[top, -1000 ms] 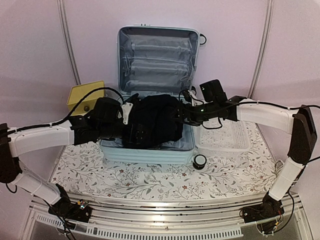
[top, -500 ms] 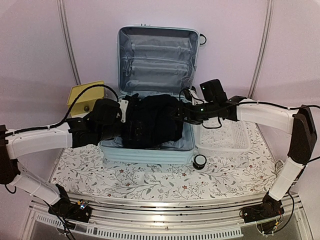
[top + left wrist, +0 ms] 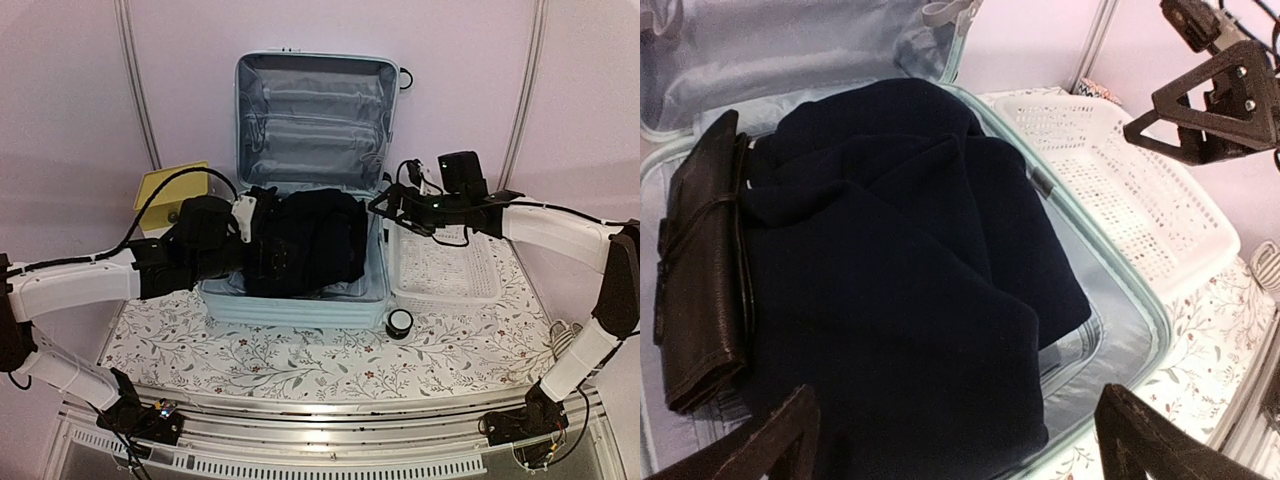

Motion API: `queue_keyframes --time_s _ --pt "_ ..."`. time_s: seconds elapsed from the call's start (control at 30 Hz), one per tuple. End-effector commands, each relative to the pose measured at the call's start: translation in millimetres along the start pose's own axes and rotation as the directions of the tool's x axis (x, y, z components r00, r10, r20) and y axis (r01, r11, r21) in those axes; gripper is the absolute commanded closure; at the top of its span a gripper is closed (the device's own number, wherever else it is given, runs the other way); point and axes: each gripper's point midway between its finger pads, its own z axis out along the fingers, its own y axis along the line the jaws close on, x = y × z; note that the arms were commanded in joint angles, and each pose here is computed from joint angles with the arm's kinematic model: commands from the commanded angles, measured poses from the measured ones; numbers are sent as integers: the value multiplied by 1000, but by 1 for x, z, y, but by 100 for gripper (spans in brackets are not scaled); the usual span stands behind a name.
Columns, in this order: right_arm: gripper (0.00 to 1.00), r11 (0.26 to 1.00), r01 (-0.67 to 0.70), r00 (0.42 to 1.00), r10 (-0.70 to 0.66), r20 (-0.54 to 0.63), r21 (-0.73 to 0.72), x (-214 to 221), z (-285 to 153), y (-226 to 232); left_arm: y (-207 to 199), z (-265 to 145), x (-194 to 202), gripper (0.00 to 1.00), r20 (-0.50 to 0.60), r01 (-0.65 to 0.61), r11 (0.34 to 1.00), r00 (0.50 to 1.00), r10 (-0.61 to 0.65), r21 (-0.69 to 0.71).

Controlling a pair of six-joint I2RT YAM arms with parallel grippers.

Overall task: Open, take out, and arrange the luggage
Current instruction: Pick up the clothes from the opened luggage.

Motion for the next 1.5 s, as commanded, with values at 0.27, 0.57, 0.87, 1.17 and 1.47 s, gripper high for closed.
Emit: queue_keyframes --time_s 0.27,0.57,0.87,1.17,1.47 --pt "1 991 62 992 -47 119 -121 -14 -54 21 -21 -13 -14 2 74 -32 993 997 24 114" --pt "1 996 48 936 -71 345 74 -39 -107 -7 -33 -16 -16 2 86 -54 984 996 40 172" --pt "1 990 137 955 -122 271 -37 -17 -104 0 -33 -13 -15 2 71 -41 984 997 29 171" --pt "5 986 149 974 -134 180 -71 2 -75 9 -35 6 -8 2 -13 60 995 998 -59 75" --pt "7 983 160 984 -151 96 -92 24 -40 21 -51 23 8 2 -104 73 995 991 -79 -66"
